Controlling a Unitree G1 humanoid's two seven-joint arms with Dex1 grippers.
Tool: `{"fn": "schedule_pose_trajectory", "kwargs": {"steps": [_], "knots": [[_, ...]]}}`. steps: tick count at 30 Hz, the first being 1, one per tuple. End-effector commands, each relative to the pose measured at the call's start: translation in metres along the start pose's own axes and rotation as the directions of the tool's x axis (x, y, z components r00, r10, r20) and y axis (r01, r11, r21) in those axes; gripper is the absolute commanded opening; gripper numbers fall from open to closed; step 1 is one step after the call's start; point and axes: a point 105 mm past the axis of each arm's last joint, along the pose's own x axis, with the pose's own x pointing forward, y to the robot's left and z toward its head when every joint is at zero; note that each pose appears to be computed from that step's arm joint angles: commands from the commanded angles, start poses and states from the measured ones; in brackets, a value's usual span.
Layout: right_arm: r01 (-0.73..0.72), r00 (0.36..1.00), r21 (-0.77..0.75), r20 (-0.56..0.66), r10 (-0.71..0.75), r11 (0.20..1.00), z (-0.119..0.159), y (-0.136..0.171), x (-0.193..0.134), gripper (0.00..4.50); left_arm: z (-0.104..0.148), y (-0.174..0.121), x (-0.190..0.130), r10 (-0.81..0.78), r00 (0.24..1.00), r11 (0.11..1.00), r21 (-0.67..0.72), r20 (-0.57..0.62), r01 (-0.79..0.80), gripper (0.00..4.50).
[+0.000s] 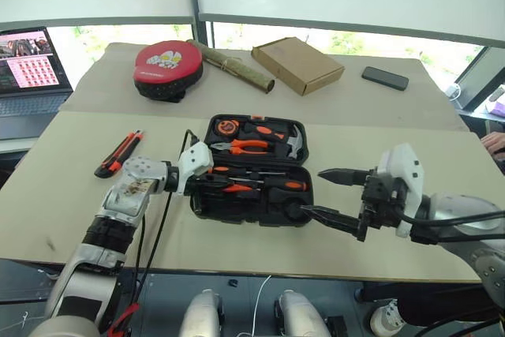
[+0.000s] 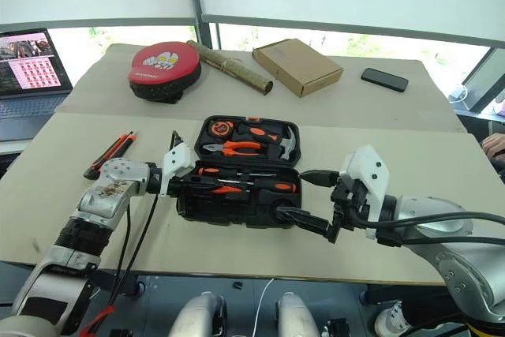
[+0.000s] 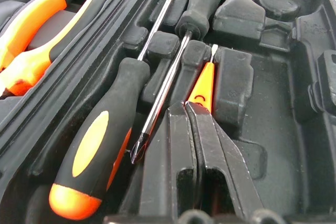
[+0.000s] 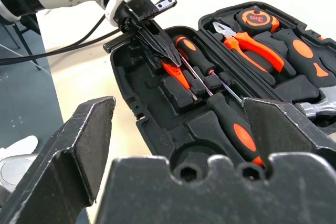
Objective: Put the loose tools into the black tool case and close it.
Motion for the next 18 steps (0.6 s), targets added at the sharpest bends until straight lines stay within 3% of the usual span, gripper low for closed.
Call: {"fn": "schedule_pose_trajectory", "kwargs": {"steps": [1, 2, 4, 6, 9, 12, 14, 18], "knots": [[-0.024, 0.999, -0.051, 0.037, 0.025, 0.998, 0.013, -0.003, 0.004, 4.50, 0.017, 0.006, -0.037, 0.117, 0.991, 0.992, -0.062, 0.060, -0.113, 0.60], [-0.035, 0.999, -0.067, 0.036, 0.038, 0.997, 0.014, -0.004, 0.006, 4.50, 0.024, 0.008, -0.051, 0.164, 0.983, 0.984, -0.081, 0.086, -0.157, 0.78], [-0.071, 0.997, -0.094, 0.035, 0.075, 0.993, 0.017, -0.006, 0.012, 4.50, 0.028, 0.010, -0.087, 0.306, 0.946, 0.948, -0.130, 0.104, -0.292, 1.57], [-0.104, 0.994, -0.112, 0.033, 0.108, 0.988, 0.019, -0.007, 0.018, 4.50, 0.017, 0.007, -0.118, 0.431, 0.900, 0.893, -0.174, 0.063, -0.415, 2.34], [-0.159, 0.986, -0.128, 0.035, 0.165, 0.979, 0.022, -0.007, 0.026, 4.50, -0.011, -0.007, -0.160, 0.571, 0.820, 0.793, -0.233, -0.039, -0.563, 3.43], [-0.223, 0.972, -0.132, 0.039, 0.230, 0.966, 0.025, -0.007, 0.035, 4.50, -0.054, -0.035, -0.212, 0.697, 0.692, 0.635, -0.285, -0.189, -0.718, 4.46], [-0.246, 0.967, -0.134, 0.035, 0.253, 0.960, 0.024, -0.008, 0.039, 4.50, -0.064, -0.047, -0.225, 0.714, 0.659, 0.597, -0.287, -0.236, -0.749, 4.46], [-0.273, 0.960, -0.138, 0.031, 0.279, 0.952, 0.024, -0.007, 0.041, 4.50, -0.068, -0.043, -0.233, 0.718, 0.645, 0.586, -0.273, -0.262, -0.763, 4.46]]}}
